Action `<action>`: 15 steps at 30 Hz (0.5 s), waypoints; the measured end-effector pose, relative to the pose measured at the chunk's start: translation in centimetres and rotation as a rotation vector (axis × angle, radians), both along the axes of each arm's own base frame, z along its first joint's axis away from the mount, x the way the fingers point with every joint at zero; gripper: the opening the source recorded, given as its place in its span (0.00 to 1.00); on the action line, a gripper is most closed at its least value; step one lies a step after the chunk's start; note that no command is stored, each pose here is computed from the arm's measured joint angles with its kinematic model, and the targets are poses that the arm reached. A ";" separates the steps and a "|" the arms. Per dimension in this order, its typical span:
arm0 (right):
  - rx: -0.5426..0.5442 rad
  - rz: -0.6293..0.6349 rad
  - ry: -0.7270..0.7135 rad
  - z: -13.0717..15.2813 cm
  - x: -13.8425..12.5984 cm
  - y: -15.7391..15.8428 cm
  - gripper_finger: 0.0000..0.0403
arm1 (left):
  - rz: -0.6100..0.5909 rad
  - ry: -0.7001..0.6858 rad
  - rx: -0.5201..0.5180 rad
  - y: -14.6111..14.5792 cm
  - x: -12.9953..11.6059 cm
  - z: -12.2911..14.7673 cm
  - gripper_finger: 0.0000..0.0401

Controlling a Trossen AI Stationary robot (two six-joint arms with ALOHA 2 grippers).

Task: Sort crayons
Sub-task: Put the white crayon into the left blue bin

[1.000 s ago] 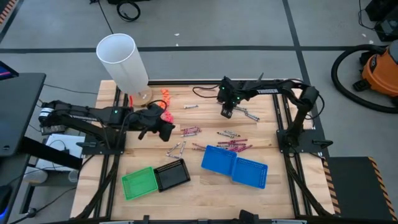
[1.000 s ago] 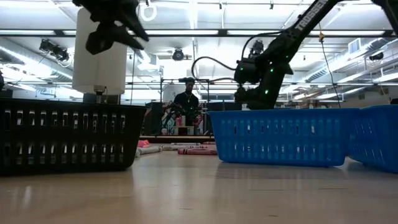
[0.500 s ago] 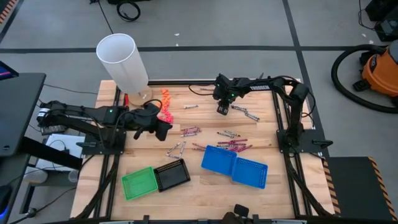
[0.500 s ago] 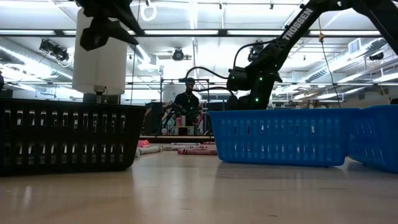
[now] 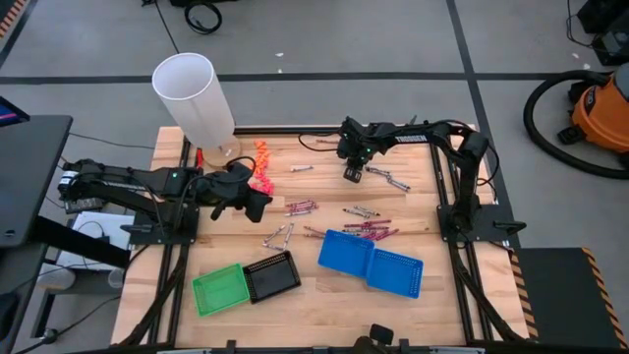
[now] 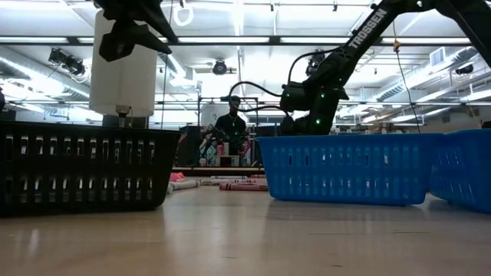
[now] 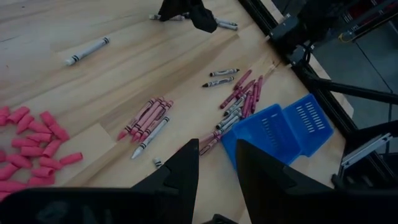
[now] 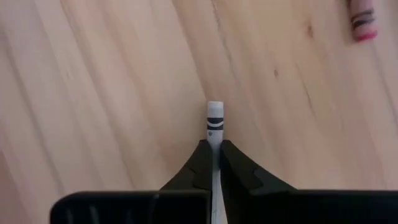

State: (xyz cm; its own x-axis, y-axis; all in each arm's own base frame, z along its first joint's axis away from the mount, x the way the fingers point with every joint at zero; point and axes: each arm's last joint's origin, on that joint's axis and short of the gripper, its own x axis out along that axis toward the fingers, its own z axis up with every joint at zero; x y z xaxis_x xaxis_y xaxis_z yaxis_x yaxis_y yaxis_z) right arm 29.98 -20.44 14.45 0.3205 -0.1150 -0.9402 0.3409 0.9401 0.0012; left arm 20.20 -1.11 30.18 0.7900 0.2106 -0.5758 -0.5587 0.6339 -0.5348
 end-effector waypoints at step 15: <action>0.352 0.068 -0.392 9.8 0.5 3.5 0.07 | 0.020 0.185 0.087 0.3 -1.2 -1.2 0.28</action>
State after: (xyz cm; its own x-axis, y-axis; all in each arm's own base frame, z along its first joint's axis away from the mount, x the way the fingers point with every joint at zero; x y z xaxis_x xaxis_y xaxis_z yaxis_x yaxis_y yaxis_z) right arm 30.52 -16.90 24.30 0.6511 0.2195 -0.7266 0.1895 0.8799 0.4357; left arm 19.05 -0.83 28.94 0.6678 0.2808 -0.6893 -0.6554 0.6609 -0.3657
